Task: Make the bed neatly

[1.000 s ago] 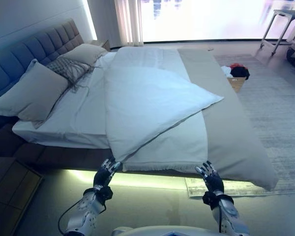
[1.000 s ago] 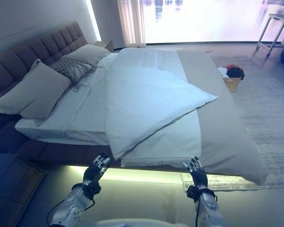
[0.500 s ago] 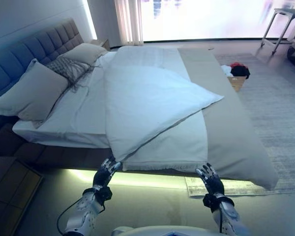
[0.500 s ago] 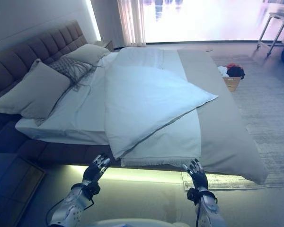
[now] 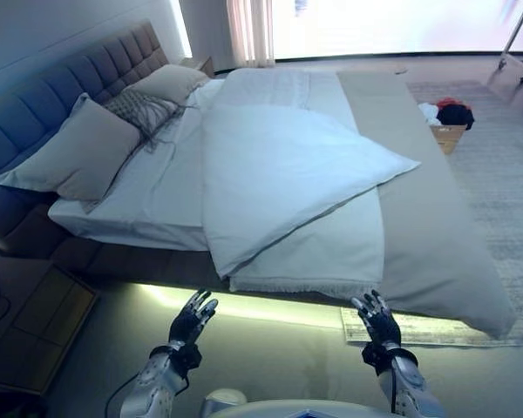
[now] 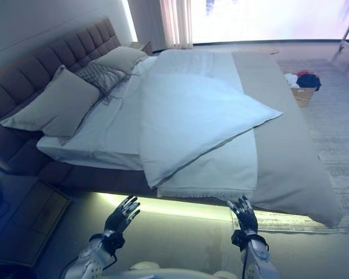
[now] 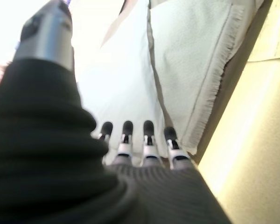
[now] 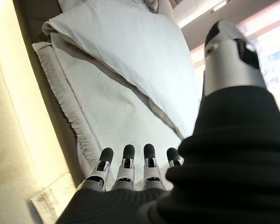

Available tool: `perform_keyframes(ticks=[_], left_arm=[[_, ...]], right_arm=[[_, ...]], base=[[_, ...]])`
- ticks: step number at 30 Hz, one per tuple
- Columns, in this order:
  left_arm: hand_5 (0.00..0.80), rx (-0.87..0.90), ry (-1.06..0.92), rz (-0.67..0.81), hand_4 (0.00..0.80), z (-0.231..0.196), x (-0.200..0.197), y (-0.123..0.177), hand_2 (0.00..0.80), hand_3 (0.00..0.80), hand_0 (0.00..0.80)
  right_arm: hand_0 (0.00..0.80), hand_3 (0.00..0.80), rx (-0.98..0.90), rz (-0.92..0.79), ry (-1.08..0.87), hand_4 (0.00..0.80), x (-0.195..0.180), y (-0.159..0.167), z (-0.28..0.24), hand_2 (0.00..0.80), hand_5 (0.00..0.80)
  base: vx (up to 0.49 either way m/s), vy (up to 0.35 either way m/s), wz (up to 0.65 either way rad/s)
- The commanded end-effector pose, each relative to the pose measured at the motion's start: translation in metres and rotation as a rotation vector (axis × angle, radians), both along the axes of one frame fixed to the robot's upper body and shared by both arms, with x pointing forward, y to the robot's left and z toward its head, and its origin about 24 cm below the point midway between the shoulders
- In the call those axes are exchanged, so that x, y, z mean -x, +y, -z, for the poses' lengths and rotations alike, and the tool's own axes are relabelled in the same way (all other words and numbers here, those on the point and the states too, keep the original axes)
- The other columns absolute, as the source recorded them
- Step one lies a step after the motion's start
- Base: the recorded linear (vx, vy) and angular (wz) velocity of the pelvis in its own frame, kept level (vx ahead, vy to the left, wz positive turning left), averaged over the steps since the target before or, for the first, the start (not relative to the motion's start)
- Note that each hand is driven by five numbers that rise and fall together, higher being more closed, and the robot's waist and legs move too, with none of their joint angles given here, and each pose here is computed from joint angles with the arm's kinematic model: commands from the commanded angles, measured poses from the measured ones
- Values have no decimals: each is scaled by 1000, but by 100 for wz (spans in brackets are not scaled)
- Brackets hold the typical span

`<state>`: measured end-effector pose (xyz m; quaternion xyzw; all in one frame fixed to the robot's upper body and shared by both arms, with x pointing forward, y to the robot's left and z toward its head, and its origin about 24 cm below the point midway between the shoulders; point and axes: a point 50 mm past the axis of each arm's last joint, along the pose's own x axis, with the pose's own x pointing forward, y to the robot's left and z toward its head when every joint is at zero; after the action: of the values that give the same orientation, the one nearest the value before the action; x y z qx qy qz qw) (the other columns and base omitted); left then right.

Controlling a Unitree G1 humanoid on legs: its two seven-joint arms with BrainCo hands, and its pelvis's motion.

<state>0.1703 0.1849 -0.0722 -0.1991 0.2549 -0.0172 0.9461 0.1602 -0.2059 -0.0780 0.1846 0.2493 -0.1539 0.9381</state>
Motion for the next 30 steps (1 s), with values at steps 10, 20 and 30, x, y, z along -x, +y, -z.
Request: perform_keyframes(ticks=[10,20,30], left_arm=[[0,-60,-180,-47,0,-34,-41,15,0,0,0],[0,-37,-196,-25,0,-38,-45,21,0,0,0],[0,72,-184,25,0,-33,-34,6,0,0,0]], right_arm=[[0,0,-55,20,-181,0,-19,11,-21,0,0],[0,0,-66,12,-184,0,-29,0,-17,0,0],[0,0,-50,-2,-120,0,-11,-10,-4,0,0]], base=[[91,217,5],[382,-149,8],[471,-298,24]])
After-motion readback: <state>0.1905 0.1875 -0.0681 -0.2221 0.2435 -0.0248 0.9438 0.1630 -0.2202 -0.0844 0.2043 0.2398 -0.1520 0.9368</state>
